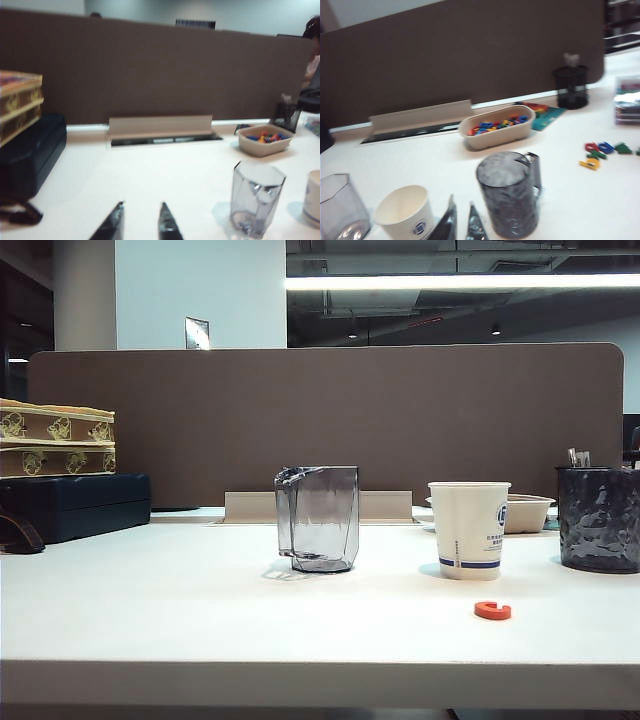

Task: Pick up the letter "c" and put it in the paper cup.

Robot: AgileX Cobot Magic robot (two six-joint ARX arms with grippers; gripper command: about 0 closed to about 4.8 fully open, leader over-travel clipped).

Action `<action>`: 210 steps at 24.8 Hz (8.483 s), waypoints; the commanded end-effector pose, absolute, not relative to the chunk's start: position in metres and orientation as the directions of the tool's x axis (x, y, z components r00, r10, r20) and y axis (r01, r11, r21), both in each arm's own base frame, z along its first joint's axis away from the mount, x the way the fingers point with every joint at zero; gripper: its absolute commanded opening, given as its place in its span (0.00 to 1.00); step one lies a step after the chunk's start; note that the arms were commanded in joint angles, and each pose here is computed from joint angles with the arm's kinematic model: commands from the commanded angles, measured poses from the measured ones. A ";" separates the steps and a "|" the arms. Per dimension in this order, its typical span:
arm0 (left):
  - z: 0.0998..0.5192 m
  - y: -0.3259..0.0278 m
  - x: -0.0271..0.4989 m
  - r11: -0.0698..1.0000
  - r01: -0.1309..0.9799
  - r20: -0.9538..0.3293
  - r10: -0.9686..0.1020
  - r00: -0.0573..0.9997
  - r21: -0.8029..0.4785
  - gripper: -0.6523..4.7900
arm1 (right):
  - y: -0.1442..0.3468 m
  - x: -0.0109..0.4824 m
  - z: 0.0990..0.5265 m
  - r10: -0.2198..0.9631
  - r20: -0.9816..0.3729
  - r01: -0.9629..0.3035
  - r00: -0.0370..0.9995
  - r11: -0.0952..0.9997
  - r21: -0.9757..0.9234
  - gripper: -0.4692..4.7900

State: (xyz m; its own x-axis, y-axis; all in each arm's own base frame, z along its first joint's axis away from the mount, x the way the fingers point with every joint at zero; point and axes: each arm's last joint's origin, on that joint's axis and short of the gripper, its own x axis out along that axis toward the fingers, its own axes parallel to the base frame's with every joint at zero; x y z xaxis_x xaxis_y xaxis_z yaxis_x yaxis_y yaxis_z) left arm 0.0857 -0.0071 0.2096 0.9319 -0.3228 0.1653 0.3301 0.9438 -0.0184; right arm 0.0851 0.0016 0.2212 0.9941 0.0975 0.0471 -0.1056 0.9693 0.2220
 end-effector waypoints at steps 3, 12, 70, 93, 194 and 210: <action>0.220 -0.013 0.087 0.902 0.431 0.145 -0.424 0.894 -0.019 0.23 | 0.006 0.097 0.244 0.269 -0.021 -0.266 0.963 0.961 0.077 0.14; 0.211 -0.025 0.098 0.829 0.559 0.037 -0.560 0.828 0.031 0.23 | 0.012 0.116 0.251 0.405 -0.086 -0.395 0.910 0.912 0.111 0.34; 0.159 -0.080 0.185 0.674 0.737 -0.278 -0.700 0.657 0.046 0.29 | 0.101 0.184 0.160 0.551 -0.668 -0.701 0.500 0.711 0.062 0.46; 0.157 -0.081 0.187 0.669 0.740 -0.273 -0.701 0.659 0.070 0.29 | 0.104 0.194 0.137 0.472 -0.731 -0.660 0.494 0.750 0.039 0.48; 0.157 -0.081 0.187 0.671 0.738 -0.274 -0.699 0.661 0.070 0.28 | 0.117 0.225 0.158 0.443 -0.672 -0.601 0.593 0.799 -0.004 0.31; 0.157 -0.081 0.187 0.671 0.738 -0.274 -0.699 0.661 0.070 0.28 | 0.125 0.244 0.227 0.440 -0.507 -0.568 0.741 0.813 -0.124 0.31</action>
